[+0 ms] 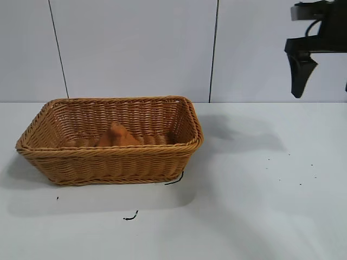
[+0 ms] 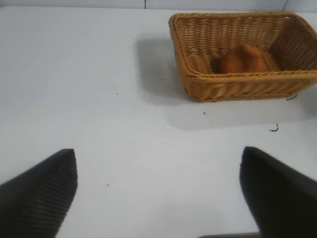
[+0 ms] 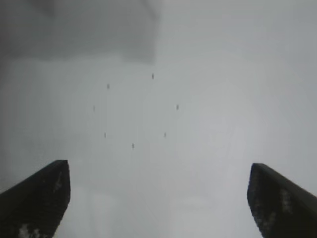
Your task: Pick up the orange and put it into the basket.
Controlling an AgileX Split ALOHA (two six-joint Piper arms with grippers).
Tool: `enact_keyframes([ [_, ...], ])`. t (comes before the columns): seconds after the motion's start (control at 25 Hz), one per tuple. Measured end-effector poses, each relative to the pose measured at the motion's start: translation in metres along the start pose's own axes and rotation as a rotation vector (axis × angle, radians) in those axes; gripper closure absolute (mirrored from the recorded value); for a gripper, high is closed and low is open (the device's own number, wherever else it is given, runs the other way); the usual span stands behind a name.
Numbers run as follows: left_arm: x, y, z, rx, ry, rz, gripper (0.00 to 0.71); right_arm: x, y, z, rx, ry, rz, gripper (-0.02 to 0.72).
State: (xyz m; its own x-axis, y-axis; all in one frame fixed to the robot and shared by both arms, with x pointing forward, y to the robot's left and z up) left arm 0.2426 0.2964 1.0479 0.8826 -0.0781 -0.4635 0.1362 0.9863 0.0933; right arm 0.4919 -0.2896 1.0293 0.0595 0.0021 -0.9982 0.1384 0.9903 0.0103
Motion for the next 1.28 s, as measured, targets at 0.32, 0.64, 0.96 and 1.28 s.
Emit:
enact_keyframes([
  [0.32, 0.0, 0.0, 0.0, 0.0, -0.001, 0.0, 0.071, -0.008, -0.019, -0.11, -0.005, -0.221, 0.043, 0.008],
  [0.64, 0.0, 0.0, 0.0, 0.0, 0.0, 0.0, 0.071, -0.017, -0.031, -0.179, -0.016, -0.63, 0.111, 0.008],
  [0.96, 0.0, 0.0, 0.0, 0.0, 0.0, 0.0, 0.071, -0.036, -0.041, -0.234, -0.016, -1.006, 0.174, 0.008],
  [1.28, 0.0, 0.0, 0.0, 0.0, 0.0, 0.0, 0.071, -0.037, -0.042, -0.243, -0.016, -1.065, 0.184, 0.008],
])
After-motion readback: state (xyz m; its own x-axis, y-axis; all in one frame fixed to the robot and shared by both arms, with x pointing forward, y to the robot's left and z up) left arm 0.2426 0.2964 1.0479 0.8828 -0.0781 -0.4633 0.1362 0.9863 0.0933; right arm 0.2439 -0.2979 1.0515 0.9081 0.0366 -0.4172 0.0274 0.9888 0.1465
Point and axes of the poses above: a point on each arm's last joint axis where the gripper is mounted, x pointing out along that axis toward the gripper, y along the wrist's bending axis when the last joint is at zero, z = x × y, the point moved 1 cm from there along x, pointing out along that axis toward the gripper, and after that the axes turned 9 degrees about x, right-handed, at the moved point
